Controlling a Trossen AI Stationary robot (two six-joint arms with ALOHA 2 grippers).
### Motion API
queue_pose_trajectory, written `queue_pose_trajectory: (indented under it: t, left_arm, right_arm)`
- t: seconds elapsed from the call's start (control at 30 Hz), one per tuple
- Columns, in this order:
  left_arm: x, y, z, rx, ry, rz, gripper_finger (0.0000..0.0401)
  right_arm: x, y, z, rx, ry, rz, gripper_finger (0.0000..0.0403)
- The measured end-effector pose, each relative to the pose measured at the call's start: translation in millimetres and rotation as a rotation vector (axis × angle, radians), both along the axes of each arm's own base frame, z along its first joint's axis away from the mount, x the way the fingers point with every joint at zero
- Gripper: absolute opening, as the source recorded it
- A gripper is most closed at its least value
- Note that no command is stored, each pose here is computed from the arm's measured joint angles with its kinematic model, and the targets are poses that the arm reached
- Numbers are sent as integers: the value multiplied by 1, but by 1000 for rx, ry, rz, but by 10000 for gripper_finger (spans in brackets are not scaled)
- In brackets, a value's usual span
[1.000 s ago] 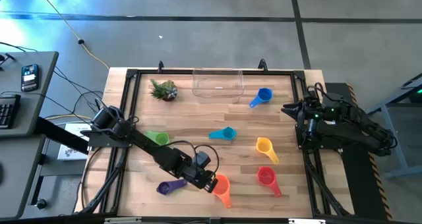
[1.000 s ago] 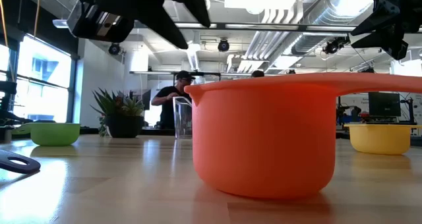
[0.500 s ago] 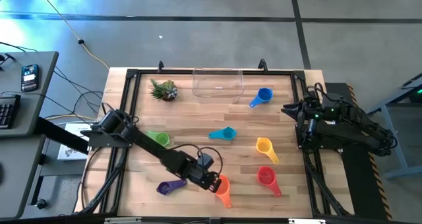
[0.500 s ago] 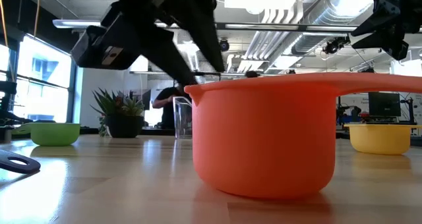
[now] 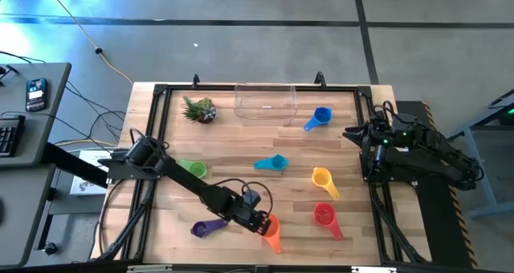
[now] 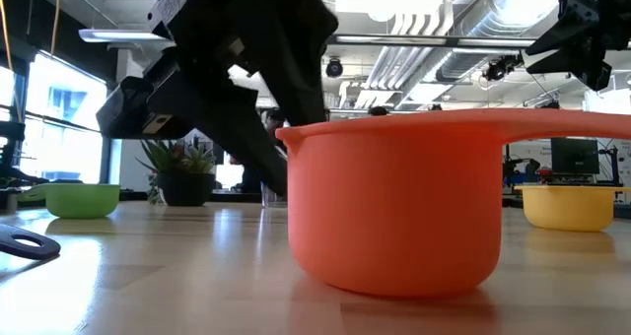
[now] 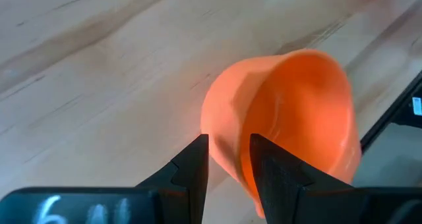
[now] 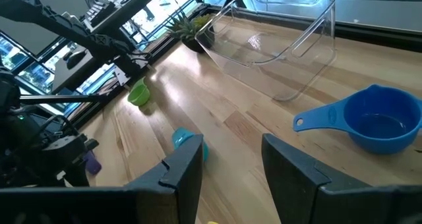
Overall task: Nest measuring cups in basket
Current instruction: Move the orange measuring cup
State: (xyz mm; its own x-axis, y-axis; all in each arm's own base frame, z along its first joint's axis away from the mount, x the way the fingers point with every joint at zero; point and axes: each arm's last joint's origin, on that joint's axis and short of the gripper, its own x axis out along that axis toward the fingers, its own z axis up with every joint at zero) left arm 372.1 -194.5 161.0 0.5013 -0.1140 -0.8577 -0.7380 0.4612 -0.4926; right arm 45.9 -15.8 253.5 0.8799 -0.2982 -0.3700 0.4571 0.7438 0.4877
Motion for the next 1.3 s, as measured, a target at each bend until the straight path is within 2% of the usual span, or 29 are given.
queue_pose_trajectory:
  t: [0.13,0.43,0.63,1.0,1.3]
  left_arm:
    - [-1,1,-1,7,10,6,87]
    - [-1,1,-1,10,15,8,7]
    - [1,3,3,27,20,18,6]
    - [1,38,30,174,275,47,5]
    - [0,67,29,230,402,-1,5]
  right_arm:
    - [0,0,0,0,0,0,145]
    - [0,0,0,0,0,0,145]
    - [0,0,0,0,0,0,145]
    - [0,0,0,0,0,0,145]
    - [0,0,0,0,0,0,145]
